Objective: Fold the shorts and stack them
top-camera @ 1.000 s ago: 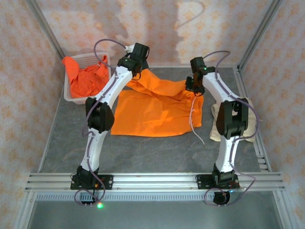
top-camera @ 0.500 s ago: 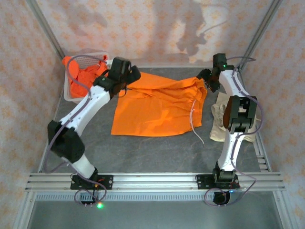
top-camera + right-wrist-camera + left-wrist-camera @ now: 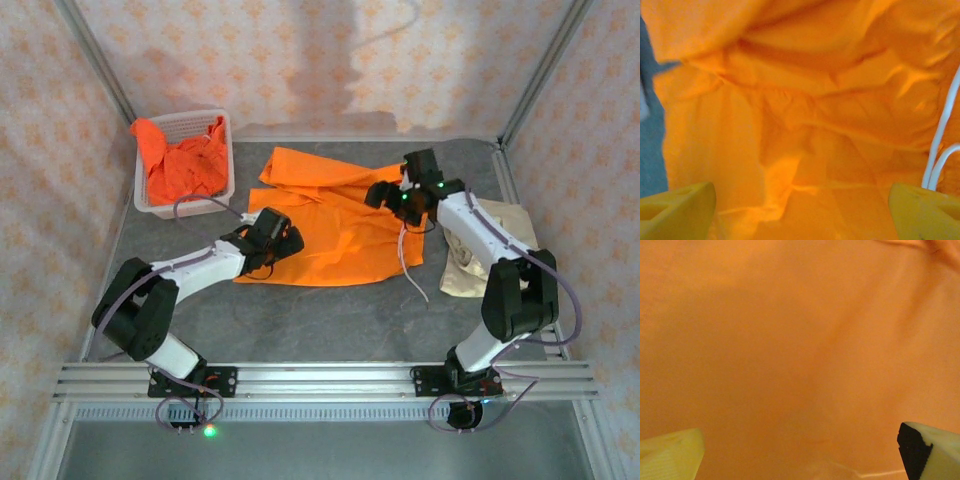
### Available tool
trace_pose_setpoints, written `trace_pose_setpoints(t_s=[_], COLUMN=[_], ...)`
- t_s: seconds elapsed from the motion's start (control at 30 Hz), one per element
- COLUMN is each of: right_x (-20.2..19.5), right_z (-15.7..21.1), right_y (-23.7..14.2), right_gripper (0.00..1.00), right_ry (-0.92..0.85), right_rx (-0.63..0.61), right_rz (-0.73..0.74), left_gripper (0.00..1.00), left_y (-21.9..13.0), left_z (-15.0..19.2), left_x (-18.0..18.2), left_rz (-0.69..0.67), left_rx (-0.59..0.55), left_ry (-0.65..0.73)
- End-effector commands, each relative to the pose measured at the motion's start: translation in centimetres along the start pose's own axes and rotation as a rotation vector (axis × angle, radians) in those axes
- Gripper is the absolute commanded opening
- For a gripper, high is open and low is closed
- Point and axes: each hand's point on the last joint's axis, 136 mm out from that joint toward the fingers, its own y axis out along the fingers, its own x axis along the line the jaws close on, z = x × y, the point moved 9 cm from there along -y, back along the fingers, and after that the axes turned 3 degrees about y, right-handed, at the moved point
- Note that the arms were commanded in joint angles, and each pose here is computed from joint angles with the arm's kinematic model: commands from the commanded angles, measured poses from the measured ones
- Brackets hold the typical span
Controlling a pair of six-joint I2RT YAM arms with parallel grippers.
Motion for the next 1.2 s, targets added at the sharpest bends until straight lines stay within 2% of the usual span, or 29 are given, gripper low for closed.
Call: trace_pose_setpoints(t_s=[0.0, 0.17, 0.5, 0.83, 0.97, 1.17], right_x=[-1.2, -3.5, -6.6, -9.0, -6.9, -1.6], right_z=[2.5, 5.2, 8.9, 14.7, 15.6, 12.3], right_y=[1.9, 3.5, 4.5, 2.0, -1.4, -7.0], right_gripper=[0.89, 0.89, 0.88, 0.84, 0.84, 0.84], right_ry=[-0.019, 0.003, 0.045, 0.103, 0.008, -0.228], right_rx=[0.059, 0.12, 0.193, 0.261, 0.182, -0.043], right_rz=[0.024, 0.066, 0.121, 0.102, 0.057, -0.004], left_gripper=[1.0, 1.0, 1.0, 1.0, 1.0, 1.0], left_y=[1.1, 2.0, 2.1, -0.3, -3.0, -9.3], left_z=[0.5, 2.4, 5.5, 9.2, 8.8, 4.3], left_x=[0.1, 1.4, 5.0, 9.5, 10.0, 8.0], left_rz=[0.013, -0.029, -0.123, -0.207, -0.163, -0.007], left_rx=[-0.024, 0.004, 0.067, 0.139, 0.086, -0.165], left_ry=[-0.037, -0.023, -0.03, -0.045, -0.061, -0.096])
